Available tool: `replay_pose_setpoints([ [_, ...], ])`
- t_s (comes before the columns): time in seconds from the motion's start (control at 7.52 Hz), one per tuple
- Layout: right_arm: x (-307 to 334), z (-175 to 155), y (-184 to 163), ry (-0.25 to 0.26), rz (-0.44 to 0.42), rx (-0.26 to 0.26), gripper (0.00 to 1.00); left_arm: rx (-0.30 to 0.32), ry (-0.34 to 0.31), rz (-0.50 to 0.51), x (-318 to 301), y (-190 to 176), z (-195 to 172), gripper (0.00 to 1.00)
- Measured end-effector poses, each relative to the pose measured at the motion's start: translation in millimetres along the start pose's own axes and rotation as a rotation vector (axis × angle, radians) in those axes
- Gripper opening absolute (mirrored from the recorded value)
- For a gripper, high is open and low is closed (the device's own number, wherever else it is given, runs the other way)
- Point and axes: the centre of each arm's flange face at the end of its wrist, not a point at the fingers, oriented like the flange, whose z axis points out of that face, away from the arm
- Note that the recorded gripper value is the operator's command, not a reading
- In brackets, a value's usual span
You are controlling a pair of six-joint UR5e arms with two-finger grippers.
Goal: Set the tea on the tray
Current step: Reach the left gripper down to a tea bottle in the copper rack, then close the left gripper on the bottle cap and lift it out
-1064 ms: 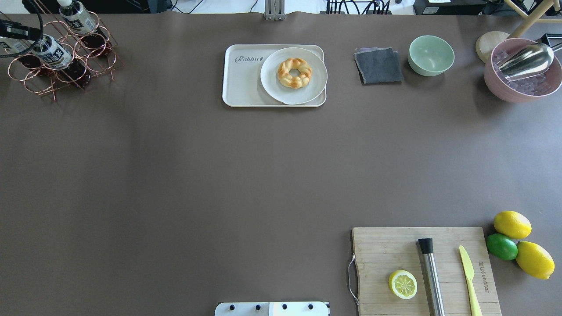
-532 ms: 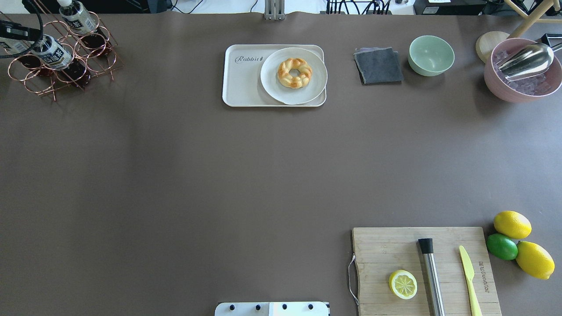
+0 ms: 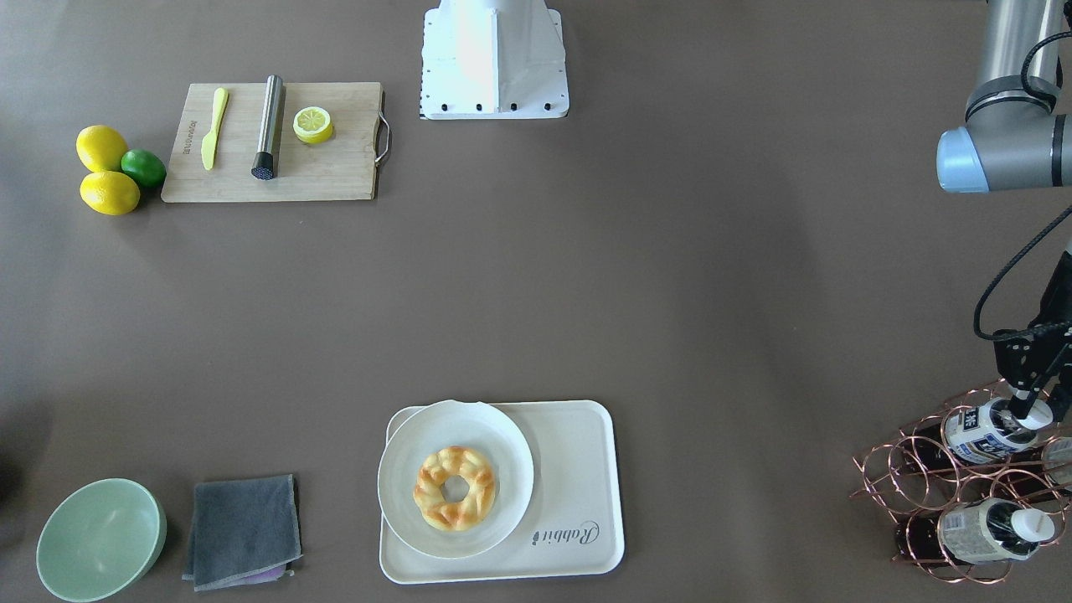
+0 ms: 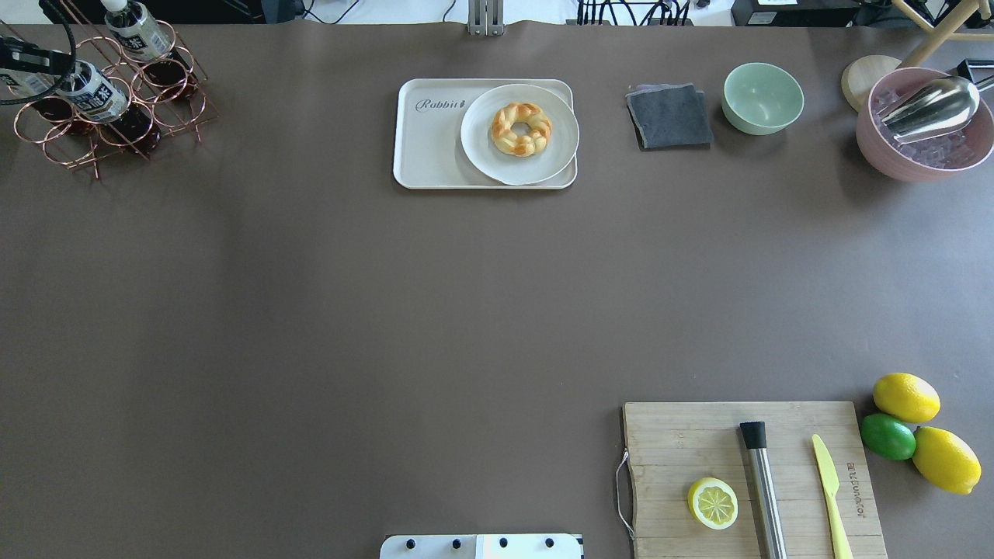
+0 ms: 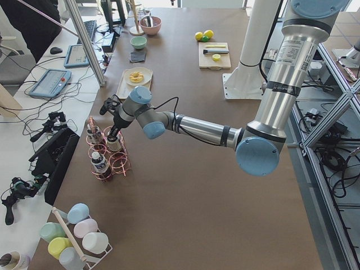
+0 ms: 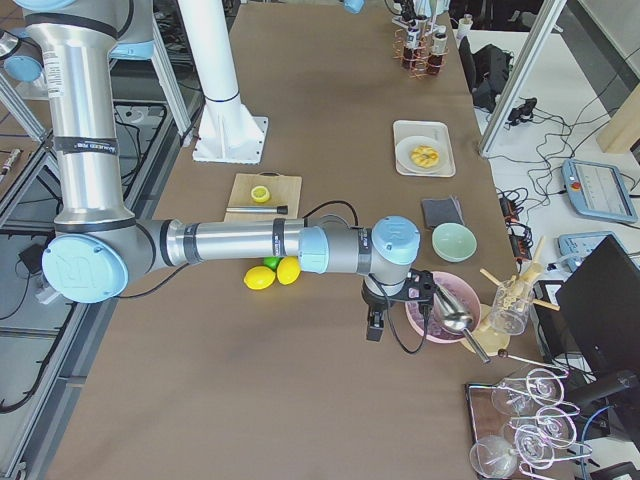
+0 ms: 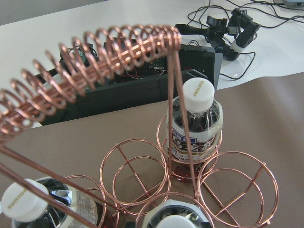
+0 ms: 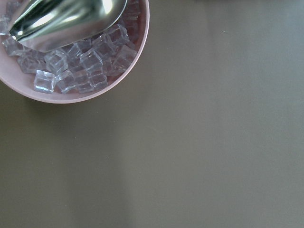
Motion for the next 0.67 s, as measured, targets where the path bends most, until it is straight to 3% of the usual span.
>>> replay_pose_setpoints([
  [0.67,-1,-1,-1,0.001,-0.001,0.001,1.00,-0.022,0.053,-0.039,-11,-25,-19,0.00],
])
